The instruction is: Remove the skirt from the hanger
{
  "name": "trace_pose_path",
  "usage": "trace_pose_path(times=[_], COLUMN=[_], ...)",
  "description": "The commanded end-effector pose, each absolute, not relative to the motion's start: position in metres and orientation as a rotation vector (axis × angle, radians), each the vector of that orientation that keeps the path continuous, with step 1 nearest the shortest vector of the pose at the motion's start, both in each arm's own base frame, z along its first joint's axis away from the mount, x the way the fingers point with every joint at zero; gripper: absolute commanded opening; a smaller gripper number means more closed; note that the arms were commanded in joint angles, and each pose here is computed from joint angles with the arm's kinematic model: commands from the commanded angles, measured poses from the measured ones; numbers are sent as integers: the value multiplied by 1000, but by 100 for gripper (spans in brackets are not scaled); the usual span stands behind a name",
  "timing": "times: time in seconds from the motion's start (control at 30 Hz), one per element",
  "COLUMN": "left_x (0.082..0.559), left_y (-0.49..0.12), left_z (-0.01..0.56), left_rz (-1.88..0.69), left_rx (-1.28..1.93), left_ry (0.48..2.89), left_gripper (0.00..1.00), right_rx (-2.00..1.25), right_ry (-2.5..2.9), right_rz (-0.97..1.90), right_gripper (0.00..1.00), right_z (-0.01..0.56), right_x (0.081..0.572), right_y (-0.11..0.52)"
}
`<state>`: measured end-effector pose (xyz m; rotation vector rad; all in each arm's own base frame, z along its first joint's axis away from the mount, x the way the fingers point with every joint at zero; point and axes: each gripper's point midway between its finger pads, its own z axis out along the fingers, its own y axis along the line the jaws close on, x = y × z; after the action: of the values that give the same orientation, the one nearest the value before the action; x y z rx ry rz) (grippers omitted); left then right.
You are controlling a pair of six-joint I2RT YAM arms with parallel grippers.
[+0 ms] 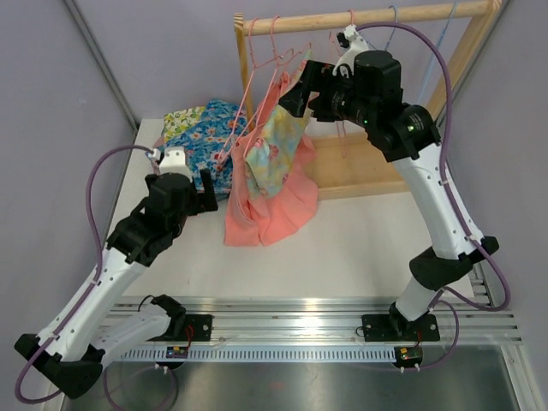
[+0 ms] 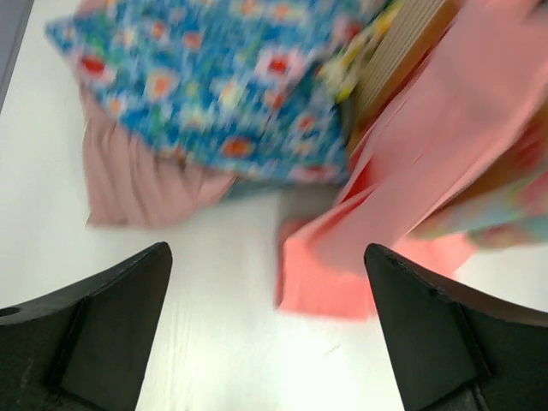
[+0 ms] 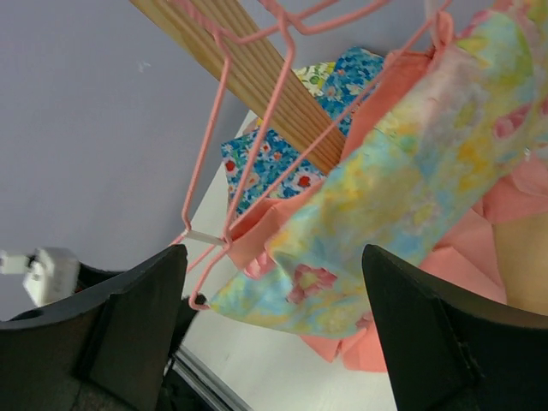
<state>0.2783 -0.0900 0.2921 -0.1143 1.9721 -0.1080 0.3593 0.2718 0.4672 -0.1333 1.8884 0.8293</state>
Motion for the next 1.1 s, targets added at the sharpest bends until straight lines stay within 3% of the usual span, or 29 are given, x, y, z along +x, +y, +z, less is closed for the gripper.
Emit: trace_pose_path(times=[0.0, 0.17, 0.47, 0.53, 0.63, 0.7, 0.73, 0.77, 1.07], left_x=[248, 227, 231, 231, 230, 230, 230, 230, 229], left_y=[-57, -51, -65, -65, -66, -66, -65, -66, -69], left_z=[252, 214, 220, 220, 221, 222, 223, 224, 231], left_rz=[40, 44, -19, -19, -31, -34, -34, -36, -64], left_rx=[-164, -159, -107, -104, -100, -100, -102, -100, -74], left_ry=[2055, 2131, 2109, 2111, 2105, 2100, 2099, 2096, 2079], left_gripper=[99, 99, 99, 99, 99, 99, 99, 99, 99], right_rx=[-148, -139, -96, -94, -100, -105, -107, -109, -78], right_ry=[1759, 1739, 1758, 1771, 1786, 1793, 1795, 1798, 1727], right_rz=[920, 944, 912, 912, 921, 928, 925, 922, 903], right_gripper=[90, 87, 77, 66, 30, 17, 4, 0, 0], right_z=[500, 495, 470, 463, 457, 455, 455, 455, 503], right_x=[367, 392, 421, 425, 425, 422, 421, 419, 374], right_y=[300, 332, 356, 360, 366, 370, 370, 370, 324])
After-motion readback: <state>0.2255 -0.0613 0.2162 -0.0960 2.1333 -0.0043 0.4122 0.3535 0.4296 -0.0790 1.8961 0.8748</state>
